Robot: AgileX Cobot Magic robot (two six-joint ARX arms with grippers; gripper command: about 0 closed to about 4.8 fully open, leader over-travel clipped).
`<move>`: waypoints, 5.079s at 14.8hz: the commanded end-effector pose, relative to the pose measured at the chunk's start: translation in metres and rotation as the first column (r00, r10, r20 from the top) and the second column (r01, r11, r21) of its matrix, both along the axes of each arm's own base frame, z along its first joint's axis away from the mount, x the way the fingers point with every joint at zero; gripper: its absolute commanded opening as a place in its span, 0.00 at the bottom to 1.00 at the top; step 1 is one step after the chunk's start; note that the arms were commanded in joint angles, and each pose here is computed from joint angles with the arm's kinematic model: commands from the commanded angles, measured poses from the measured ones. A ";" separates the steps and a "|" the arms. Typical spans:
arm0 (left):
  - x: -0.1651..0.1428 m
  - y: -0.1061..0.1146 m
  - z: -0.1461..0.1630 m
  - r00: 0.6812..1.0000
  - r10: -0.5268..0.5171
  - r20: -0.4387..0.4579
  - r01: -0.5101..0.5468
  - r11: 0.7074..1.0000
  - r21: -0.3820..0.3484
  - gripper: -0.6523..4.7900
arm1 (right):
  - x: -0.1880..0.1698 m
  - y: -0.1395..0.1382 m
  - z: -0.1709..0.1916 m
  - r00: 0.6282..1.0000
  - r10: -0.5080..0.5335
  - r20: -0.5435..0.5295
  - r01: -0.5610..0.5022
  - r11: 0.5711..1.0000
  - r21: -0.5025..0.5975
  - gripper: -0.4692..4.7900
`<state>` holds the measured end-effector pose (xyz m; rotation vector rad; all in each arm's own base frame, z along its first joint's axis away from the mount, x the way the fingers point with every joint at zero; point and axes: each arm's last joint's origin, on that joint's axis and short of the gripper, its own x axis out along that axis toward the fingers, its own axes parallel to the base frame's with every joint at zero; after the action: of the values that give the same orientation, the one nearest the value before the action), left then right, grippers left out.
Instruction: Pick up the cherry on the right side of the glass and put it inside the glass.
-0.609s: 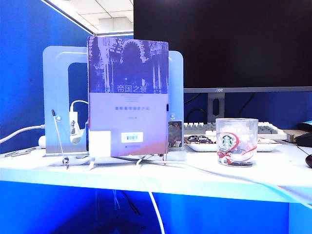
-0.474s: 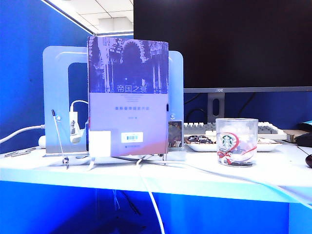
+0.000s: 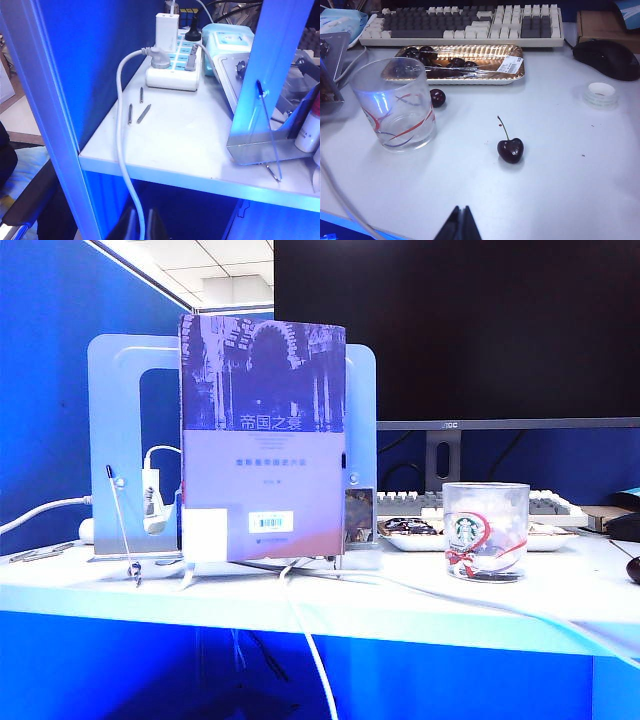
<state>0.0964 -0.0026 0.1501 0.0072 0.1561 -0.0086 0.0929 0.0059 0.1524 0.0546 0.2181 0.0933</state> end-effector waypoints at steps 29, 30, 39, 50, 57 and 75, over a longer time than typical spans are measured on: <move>0.000 0.000 -0.001 1.000 -0.004 -0.010 0.004 1.000 -0.003 0.22 | 0.193 0.004 0.112 0.706 -0.181 -0.685 0.123 0.983 -0.133 1.00; 0.000 0.000 -0.001 1.000 -0.004 -0.010 0.004 1.000 -0.003 0.22 | 0.195 0.001 0.108 0.696 -0.208 -0.687 0.138 0.978 -0.157 1.00; 0.000 0.000 -0.001 1.000 -0.004 -0.010 0.004 1.000 -0.003 0.22 | 0.219 0.003 0.052 0.536 -0.190 -0.823 0.079 0.981 -0.175 1.00; 0.000 0.000 -0.001 1.000 -0.003 -0.010 0.003 1.000 -0.003 0.22 | 0.232 0.001 0.032 0.523 -0.201 -0.829 0.074 0.979 -0.190 0.78; 0.000 0.000 -0.001 1.000 -0.003 -0.010 0.003 1.000 -0.003 0.22 | 0.231 0.001 0.032 0.521 -0.219 -0.825 0.079 0.975 -0.209 0.58; 0.000 0.000 -0.001 1.000 -0.004 -0.010 0.004 1.000 -0.003 0.22 | 0.254 0.003 0.086 0.624 -0.187 -0.758 0.089 0.982 -0.169 0.37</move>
<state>0.0964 -0.0026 0.1501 0.0072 0.1561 -0.0086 0.3478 0.0081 0.2308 -0.0204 1.1087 -0.1266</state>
